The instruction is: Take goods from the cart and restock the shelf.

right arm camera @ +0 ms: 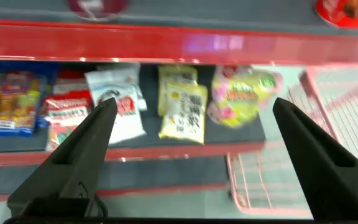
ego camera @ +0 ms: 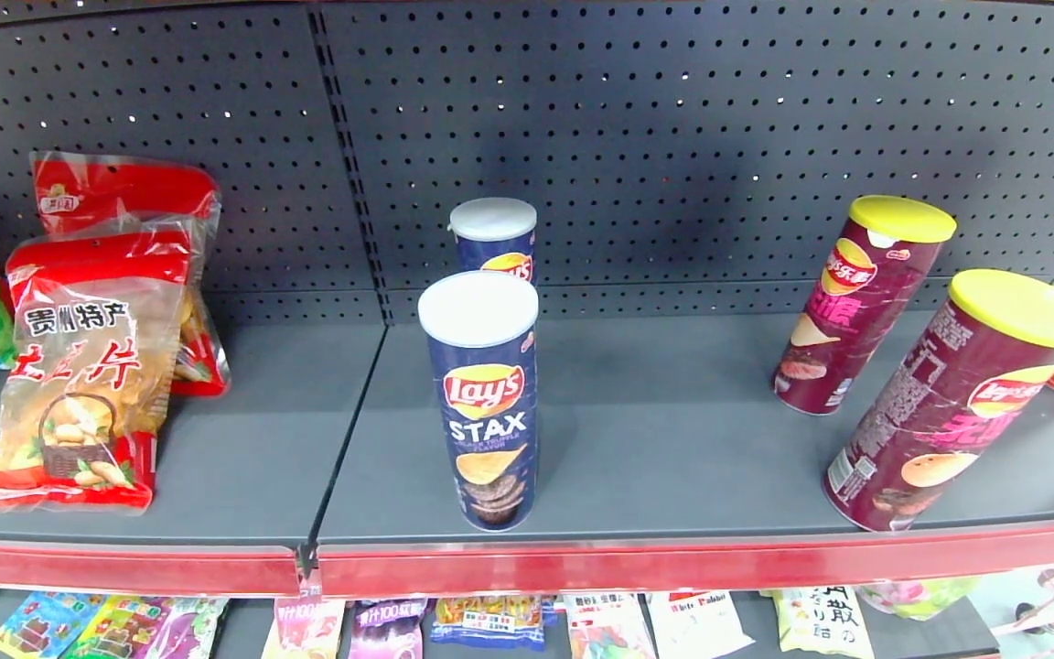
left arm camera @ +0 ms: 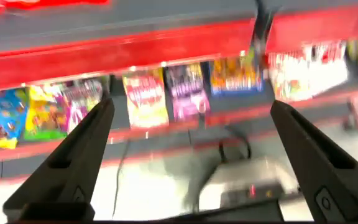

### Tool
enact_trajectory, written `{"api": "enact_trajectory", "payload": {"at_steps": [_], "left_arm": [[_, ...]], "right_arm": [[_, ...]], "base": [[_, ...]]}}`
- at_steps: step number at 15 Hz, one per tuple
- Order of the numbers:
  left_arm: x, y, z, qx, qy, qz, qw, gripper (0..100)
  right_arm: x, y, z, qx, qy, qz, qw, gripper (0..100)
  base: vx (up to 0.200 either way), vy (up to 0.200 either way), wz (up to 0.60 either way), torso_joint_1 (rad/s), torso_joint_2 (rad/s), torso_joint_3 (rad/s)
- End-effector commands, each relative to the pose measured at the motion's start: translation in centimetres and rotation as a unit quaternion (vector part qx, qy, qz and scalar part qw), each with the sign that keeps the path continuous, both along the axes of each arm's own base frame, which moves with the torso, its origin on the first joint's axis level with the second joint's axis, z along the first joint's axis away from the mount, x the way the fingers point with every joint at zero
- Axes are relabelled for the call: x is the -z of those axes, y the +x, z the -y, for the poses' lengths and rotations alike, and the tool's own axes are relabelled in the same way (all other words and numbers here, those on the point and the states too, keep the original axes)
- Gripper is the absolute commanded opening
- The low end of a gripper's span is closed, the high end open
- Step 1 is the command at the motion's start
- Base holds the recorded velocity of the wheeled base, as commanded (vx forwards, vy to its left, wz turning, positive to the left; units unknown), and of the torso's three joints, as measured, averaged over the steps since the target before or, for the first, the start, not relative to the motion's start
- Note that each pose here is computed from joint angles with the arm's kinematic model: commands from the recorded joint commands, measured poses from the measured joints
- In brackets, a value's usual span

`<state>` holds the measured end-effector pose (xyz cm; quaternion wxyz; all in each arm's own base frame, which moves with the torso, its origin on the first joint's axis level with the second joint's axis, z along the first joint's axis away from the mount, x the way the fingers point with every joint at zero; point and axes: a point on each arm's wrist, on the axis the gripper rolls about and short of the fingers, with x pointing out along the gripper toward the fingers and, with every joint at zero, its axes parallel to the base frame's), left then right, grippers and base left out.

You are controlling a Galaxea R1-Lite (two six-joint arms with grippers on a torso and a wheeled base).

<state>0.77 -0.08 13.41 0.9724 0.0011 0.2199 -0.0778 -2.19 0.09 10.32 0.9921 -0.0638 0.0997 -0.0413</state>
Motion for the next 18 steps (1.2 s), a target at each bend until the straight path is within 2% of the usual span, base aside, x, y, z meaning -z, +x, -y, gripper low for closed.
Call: {"api": "enact_trajectory", "payload": {"at_steps": [1, 2, 4, 5, 6, 7, 8, 9, 10, 11, 12, 13, 14, 15, 16, 18], "left_arm": [[2.4, -2.8, -0.7, -0.061, 0.000, 0.069, 0.9957, 100], [2.9, -3.2, -0.7, -0.094, 0.007, 0.062, 0.9936, 100], [3.5, -3.7, -0.4, -0.161, 0.015, 0.049, 0.9856, 100], [3.7, -3.9, -0.3, -0.165, 0.010, 0.058, 0.9846, 100], [3.9, -4.5, -0.2, -0.119, -0.007, 0.092, 0.9886, 100], [4.1, -4.9, -0.1, -0.075, -0.016, 0.119, 0.9900, 100], [4.3, -5.0, 0.1, -0.046, -0.013, 0.135, 0.9897, 100], [3.9, -4.6, 0.1, -0.042, -0.012, 0.177, 0.9832, 100], [4.1, -4.1, 0.1, -0.039, -0.014, 0.208, 0.9773, 100], [5.4, -3.3, 0.1, -0.032, -0.015, 0.221, 0.9747, 100], [5.6, -3.1, 0.1, -0.035, -0.011, 0.231, 0.9723, 100], [5.9, -3.1, 0.1, -0.034, -0.008, 0.214, 0.9762, 100], [5.8, -3.1, 0.1, -0.033, -0.006, 0.220, 0.9749, 100], [5.8, -3.1, 0.0, -0.061, 0.001, 0.221, 0.9733, 100], [5.8, -3.1, -0.1, -0.088, 0.001, 0.221, 0.9714, 100], [5.8, -3.1, -0.1, -0.085, 0.004, 0.222, 0.9714, 100]], "right_arm": [[1.5, -0.1, 0.1, 0.000, -0.002, 0.036, 0.999, 100], [1.5, 0.0, 0.1, 0.008, 0.004, 0.040, 0.999, 100], [1.5, 0.0, 0.1, 0.002, 0.025, 0.043, 0.999, 100], [1.7, -0.4, 0.0, -0.068, 0.036, 0.061, 0.995, 100], [1.7, -0.5, -0.1, -0.104, 0.039, 0.067, 0.992, 100], [1.7, -0.4, -0.1, -0.105, 0.038, 0.062, 0.992, 100], [1.6, -0.4, -0.1, -0.085, 0.035, 0.062, 0.994, 100], [1.7, -0.6, 0.1, -0.037, 0.031, 0.076, 0.996, 100], [1.8, -0.7, 0.2, -0.029, 0.035, 0.084, 0.995, 100], [1.9, -0.7, 0.2, -0.030, 0.043, 0.083, 0.995, 100], [1.9, -0.7, 0.1, -0.032, 0.043, 0.083, 0.995, 100], [1.9, -0.7, 0.1, -0.042, 0.042, 0.083, 0.995, 100], [1.9, -0.7, 0.0, -0.052, 0.046, 0.082, 0.994, 100], [1.9, -0.6, 0.0, -0.055, 0.047, 0.083, 0.994, 100], [2.0, -0.5, 0.0, -0.055, 0.046, 0.091, 0.993, 100], [2.0, -0.3, 0.1, -0.028, 0.041, 0.098, 0.994, 100]], "base": [[0.000, 0.000, 0.00, 0.000, 0.00, 0.000], [0.000, 0.000, 0.00, 0.000, 0.00, 0.000], [0.000, 0.000, 0.00, 0.000, 0.00, 0.000], [0.000, 0.000, 0.00, 0.000, 0.00, 0.000], [0.000, 0.000, 0.00, 0.000, 0.00, 0.000], [0.000, 0.000, 0.00, 0.000, 0.00, 0.000], [0.000, 0.000, 0.00, 0.000, 0.00, 0.000], [0.000, 0.000, 0.00, 0.000, 0.00, 0.000], [0.000, 0.000, 0.00, 0.000, 0.00, 0.000], [0.000, 0.000, 0.00, 0.000, 0.00, 0.000], [0.000, 0.000, 0.00, 0.000, 0.00, 0.000], [0.000, 0.000, 0.00, 0.000, 0.00, 0.000], [0.000, 0.000, 0.00, 0.000, 0.00, 0.000], [0.000, 0.000, 0.00, 0.000, 0.00, 0.000], [0.000, 0.000, 0.00, 0.000, 0.00, 0.000], [0.000, 0.000, 0.00, 0.000, 0.00, 0.000]]}}
